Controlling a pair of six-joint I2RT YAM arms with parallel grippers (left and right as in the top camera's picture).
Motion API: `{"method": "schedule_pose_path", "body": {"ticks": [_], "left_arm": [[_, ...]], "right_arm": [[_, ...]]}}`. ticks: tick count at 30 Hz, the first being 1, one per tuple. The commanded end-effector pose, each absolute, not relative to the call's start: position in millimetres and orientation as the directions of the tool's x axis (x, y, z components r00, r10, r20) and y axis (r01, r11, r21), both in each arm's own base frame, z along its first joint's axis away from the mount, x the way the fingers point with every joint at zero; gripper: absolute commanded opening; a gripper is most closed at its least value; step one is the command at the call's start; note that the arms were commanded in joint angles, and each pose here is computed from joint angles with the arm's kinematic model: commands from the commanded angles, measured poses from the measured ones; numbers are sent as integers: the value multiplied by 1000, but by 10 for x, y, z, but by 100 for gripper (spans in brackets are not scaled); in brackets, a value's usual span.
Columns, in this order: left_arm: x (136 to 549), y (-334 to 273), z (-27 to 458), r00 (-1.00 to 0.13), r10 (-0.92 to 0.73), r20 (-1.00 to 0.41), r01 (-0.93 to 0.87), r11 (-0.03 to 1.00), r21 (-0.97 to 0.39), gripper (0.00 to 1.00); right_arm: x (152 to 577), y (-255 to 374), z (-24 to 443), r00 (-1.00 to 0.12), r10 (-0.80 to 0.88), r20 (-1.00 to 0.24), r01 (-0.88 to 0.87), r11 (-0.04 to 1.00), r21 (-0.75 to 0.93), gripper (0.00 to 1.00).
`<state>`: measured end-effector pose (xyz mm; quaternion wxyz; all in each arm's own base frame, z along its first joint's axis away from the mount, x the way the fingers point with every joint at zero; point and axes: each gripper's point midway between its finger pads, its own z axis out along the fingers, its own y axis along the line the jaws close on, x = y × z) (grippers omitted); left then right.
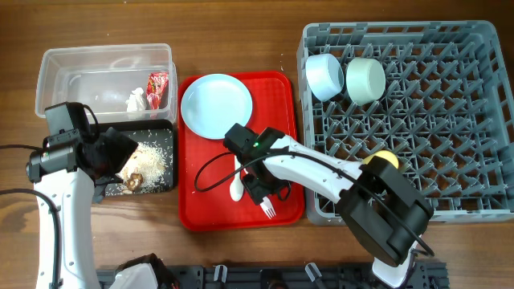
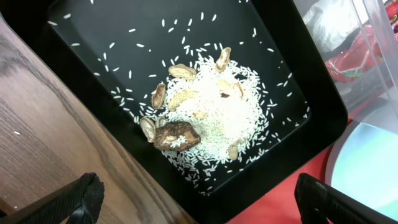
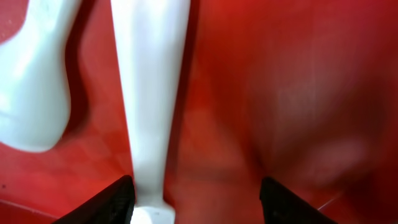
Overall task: Sort waste into correct bins and load items into the dishwasher rack
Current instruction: 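Pick the white fork from the red tray and drop it in the rack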
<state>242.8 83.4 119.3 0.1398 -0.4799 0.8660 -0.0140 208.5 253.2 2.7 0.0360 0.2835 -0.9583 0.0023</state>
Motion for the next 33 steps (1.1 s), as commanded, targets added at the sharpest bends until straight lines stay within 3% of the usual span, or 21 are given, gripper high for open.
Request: {"method": "schedule_pose_path", "body": {"ticks": [1,4,7,11,17,19,23,25,27,29,33], "left_arm": [[2444,821,1225,-507,-831,-231,-818,548,-177,100],[2444,821,1225,-510,-829,-231,-816,551,-176,100],[2445,822,1225,-510,-829,-232,-816,551,-176,100],[2445,822,1225,-510,-829,-232,-816,551,-176,100],[2445,822,1225,-510,-829,-232,-816,551,-176,100],[2446,822,1225,-509,-829,-232,-816,551,-177,100],[2445,822,1225,-510,-829,-232,-816,551,-176,100],[2445,822,1225,-510,-829,-232,-816,551,-176,100],[2445,822,1225,-510,-829,-232,-816,551,-176,100],[2445,822,1225,-510,-829,-232,-816,551,-176,100],[2445,822,1225,-510,-829,-232,-816,551,-176,100]], "right_arm": [[2142,2508,-33,-831,-553,57,-555,832,-24,61],[2117,2568,-34,-780,-624,54,-624,781,17,56],[2094,2552,-75,-797,-601,58,-601,799,18,40],[2069,2521,-173,-808,-587,54,-587,810,18,30],[2059,2452,-142,-812,-579,77,-581,814,-3,4],[2113,2494,-3,-828,-559,40,-560,829,5,4],[2432,2471,694,-864,-472,-176,-484,874,31,4],[2711,2190,1305,-879,-328,-347,-376,923,78,4],[2887,1841,1627,-880,-210,-425,-278,955,105,4],[2925,1449,1643,-911,-122,-393,-172,981,94,4],[2819,1113,1175,-964,-69,-257,-83,995,46,4]]}}
